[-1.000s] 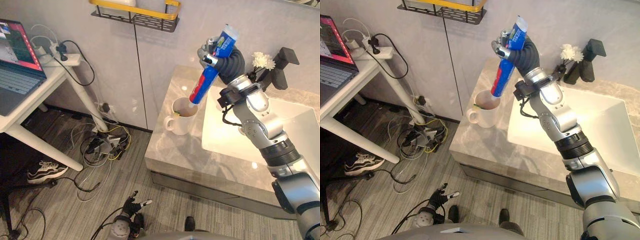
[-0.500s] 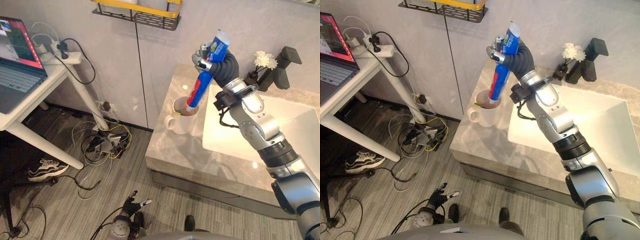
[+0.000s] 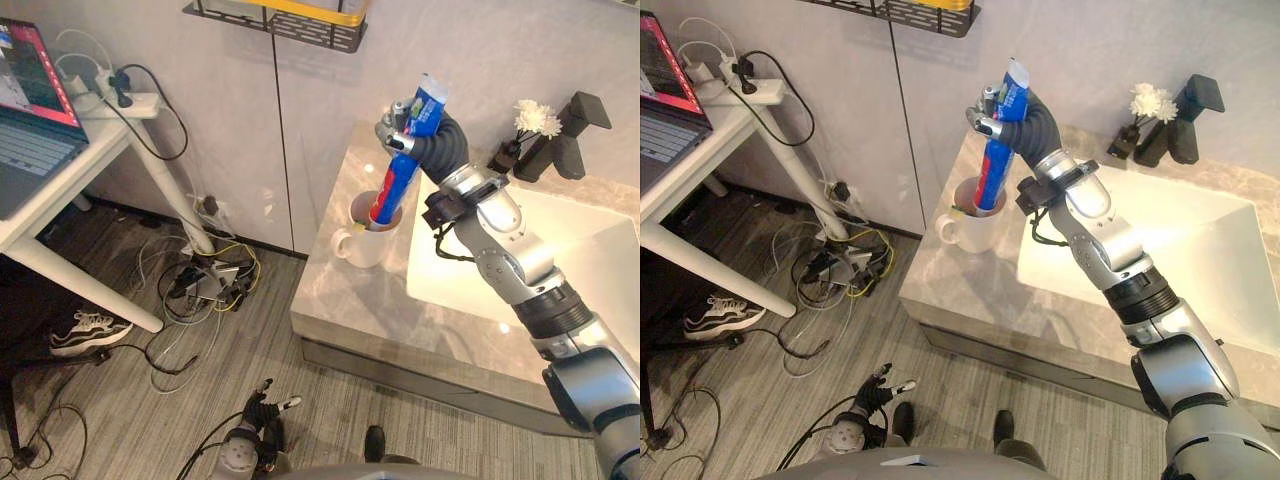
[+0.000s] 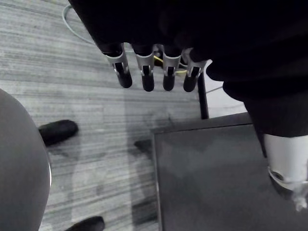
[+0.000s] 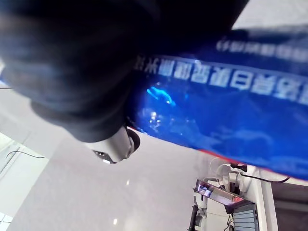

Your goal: Organize washtable

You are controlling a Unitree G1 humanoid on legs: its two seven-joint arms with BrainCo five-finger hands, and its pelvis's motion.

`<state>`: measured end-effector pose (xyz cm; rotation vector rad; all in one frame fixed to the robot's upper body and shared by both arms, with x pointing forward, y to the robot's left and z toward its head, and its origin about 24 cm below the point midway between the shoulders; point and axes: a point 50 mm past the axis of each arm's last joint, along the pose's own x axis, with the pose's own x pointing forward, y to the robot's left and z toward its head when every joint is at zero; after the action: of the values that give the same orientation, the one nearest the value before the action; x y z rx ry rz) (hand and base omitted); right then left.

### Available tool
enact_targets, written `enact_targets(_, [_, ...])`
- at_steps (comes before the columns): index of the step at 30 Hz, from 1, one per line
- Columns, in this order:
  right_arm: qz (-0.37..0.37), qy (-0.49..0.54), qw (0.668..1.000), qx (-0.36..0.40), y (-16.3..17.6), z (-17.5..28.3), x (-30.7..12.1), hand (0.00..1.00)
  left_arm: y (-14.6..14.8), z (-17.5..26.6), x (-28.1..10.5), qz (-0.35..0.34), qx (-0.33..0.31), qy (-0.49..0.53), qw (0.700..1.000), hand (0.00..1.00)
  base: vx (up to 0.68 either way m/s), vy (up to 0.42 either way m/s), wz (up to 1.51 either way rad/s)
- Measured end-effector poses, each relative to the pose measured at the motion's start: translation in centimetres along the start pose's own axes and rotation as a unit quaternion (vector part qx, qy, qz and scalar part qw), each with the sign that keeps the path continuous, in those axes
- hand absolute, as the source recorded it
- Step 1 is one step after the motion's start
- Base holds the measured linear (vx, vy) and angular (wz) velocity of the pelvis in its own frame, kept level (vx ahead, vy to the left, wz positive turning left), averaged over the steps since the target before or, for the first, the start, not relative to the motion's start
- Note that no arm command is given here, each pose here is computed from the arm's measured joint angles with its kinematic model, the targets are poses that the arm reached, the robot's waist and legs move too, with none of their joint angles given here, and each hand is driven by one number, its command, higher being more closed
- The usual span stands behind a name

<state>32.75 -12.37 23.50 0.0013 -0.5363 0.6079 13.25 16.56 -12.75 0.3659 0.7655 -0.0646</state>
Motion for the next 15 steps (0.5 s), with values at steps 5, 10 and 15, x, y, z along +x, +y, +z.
enact_targets(5, [0.012, 0.015, 1.0, 0.011, 0.7, -0.7, -0.9, 1.0, 0.0, 0.0, 0.0, 0.001, 0.0, 0.0, 1.0, 0.0, 0.0, 0.0, 0.0])
enact_targets(10, [0.014, 0.027, 0.999, 0.017, 1.0, -1.4, -1.3, 1.0, 0.0, 0.0, 0.0, 0.002, 0.0, 0.0, 1.0, 0.0, 0.0, 0.0, 0.0])
enact_targets(15, [0.021, 0.03, 0.999, 0.023, 1.5, -1.7, -1.8, 1.0, 0.0, 0.0, 0.0, 0.002, 0.0, 0.0, 1.0, 0.0, 0.0, 0.0, 0.0])
